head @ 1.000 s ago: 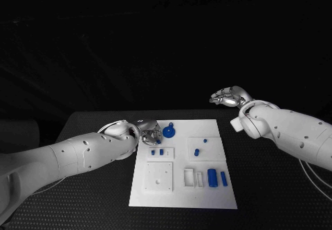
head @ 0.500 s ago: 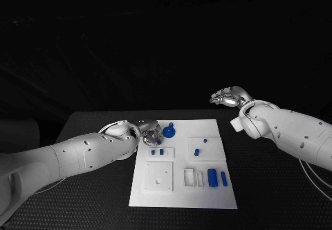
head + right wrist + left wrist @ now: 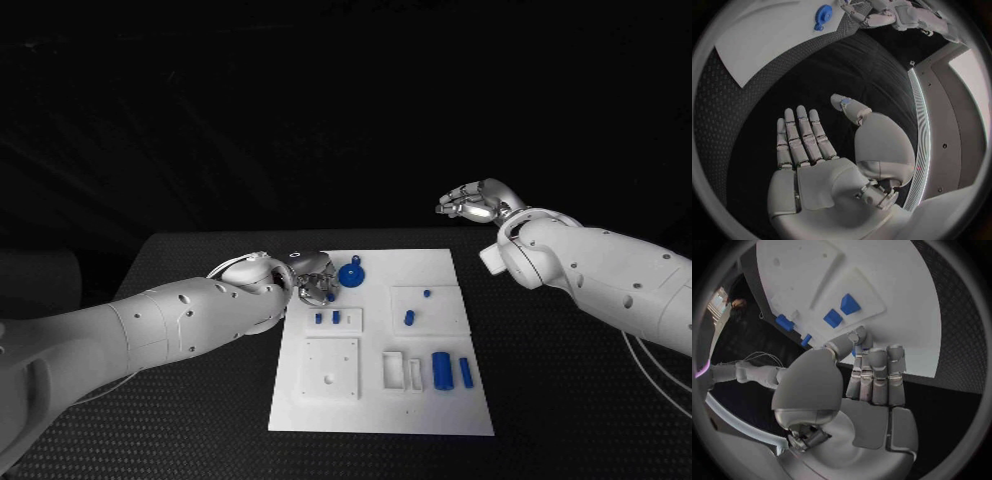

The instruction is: Assemble the parts on the task board

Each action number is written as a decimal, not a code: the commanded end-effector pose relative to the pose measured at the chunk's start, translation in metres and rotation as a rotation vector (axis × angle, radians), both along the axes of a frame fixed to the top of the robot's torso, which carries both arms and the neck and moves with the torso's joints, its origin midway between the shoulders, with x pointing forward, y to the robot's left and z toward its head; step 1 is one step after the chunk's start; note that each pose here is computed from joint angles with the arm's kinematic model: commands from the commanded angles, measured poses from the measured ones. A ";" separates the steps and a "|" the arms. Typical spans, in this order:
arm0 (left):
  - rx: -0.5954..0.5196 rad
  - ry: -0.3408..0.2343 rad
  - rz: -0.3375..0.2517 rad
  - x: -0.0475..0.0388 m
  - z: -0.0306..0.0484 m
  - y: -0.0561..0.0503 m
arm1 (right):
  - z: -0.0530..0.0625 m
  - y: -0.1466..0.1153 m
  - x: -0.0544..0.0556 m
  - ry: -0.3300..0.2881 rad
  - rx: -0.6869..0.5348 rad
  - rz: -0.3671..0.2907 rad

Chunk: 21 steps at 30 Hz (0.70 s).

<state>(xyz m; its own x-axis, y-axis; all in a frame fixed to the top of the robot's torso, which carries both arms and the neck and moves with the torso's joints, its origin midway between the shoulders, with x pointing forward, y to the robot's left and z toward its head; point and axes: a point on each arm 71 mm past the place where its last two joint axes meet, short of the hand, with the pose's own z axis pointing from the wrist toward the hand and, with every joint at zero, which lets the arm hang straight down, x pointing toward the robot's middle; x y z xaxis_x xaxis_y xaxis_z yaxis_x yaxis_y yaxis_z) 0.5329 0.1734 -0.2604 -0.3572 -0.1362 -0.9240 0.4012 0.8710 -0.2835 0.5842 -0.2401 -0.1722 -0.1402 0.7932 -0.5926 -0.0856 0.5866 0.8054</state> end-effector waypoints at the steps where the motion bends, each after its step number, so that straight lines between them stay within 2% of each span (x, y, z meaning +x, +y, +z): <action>1: 0.018 0.043 -0.033 -0.0062 -0.0093 -0.006 | 0.000 0.001 0.000 -0.003 -0.005 0.016; 21: -0.011 0.029 -0.014 -0.0055 -0.0091 -0.002 | 0.000 0.000 0.000 -0.003 -0.006 0.014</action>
<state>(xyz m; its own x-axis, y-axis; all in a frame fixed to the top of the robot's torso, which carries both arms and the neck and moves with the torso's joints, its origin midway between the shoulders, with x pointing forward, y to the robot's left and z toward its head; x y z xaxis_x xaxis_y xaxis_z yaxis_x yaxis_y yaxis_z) 0.5302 0.1742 -0.2658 -0.3594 -0.1430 -0.9222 0.3968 0.8710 -0.2897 0.5842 -0.2410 -0.1722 -0.1393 0.7931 -0.5930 -0.0848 0.5871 0.8051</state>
